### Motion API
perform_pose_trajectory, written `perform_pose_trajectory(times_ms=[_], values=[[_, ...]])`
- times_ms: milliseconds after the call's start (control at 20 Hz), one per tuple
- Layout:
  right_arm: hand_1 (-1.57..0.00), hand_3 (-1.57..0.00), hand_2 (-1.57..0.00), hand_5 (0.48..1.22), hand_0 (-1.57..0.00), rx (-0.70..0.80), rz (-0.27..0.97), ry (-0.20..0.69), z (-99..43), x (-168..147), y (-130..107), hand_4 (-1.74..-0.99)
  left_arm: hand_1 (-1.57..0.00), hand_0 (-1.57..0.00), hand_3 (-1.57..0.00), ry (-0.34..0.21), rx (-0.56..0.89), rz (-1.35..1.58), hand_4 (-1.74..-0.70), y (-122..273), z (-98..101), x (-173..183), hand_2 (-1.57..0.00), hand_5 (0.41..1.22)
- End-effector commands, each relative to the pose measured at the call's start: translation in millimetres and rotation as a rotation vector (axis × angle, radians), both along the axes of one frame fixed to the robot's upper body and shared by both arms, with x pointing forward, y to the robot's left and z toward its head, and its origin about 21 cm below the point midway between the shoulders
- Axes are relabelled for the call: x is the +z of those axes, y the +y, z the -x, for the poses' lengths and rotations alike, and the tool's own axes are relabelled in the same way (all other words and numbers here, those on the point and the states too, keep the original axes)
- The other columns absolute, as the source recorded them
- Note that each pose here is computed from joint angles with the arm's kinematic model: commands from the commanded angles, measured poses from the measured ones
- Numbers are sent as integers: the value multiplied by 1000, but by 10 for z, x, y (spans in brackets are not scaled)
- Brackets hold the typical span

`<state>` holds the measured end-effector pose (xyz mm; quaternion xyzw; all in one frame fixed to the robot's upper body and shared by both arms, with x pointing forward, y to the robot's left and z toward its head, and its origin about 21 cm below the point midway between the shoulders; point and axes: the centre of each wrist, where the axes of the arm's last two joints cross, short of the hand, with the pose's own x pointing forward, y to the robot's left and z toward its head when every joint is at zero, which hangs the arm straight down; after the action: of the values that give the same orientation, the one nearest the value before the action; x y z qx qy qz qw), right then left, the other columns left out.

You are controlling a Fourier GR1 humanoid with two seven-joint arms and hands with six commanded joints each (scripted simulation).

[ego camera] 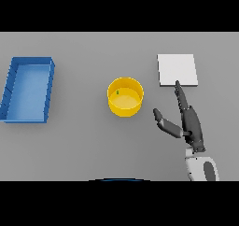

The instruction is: Pick up the red beaker and tilt it to pour out 1 green nut into yellow bowl. Pick up the yellow bowl and place it on the metallic measuring scale.

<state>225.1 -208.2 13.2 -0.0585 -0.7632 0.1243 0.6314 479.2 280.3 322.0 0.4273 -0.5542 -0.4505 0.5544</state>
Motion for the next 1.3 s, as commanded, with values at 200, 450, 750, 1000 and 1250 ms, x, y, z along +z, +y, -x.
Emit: perform_pose_trajectory(times_ms=[200, 450, 750, 1000, 1250], values=[[1, 1, 1, 632, 1, 28, 13, 5, -35, 2, 3, -1134, -1571, -1571, -1564, 7, 269, 258, -1740, 526, 85, -793, -1571, 1221], [1, 1, 1, 664, 1, 33, -6, -3, -50, -19, -19, -1127, -1571, -1571, -1569, 41, 441, 474, -1741, 738, 285, -1400, -1571, 1221], [1, 1, 1, 676, 1, 34, 17, -10, -31, -27, -44, -1175, -1571, -1571, -1570, 70, 503, 593, -1741, 786, 773, -2109, -1571, 1186], [1, 1, 1, 671, 1, 28, 9, -6, -19, -37, -52, -1157, -1571, -1571, -1571, 100, 553, 633, -1741, 721, 1017, -2281, -1571, 925], [1, 1, 1, 670, 1, 30, 7, 3, -8, -27, -37, -1149, -860, -940, -843, 201, 417, 676, -1126, 716, 1162, -2133, -817, 705]])
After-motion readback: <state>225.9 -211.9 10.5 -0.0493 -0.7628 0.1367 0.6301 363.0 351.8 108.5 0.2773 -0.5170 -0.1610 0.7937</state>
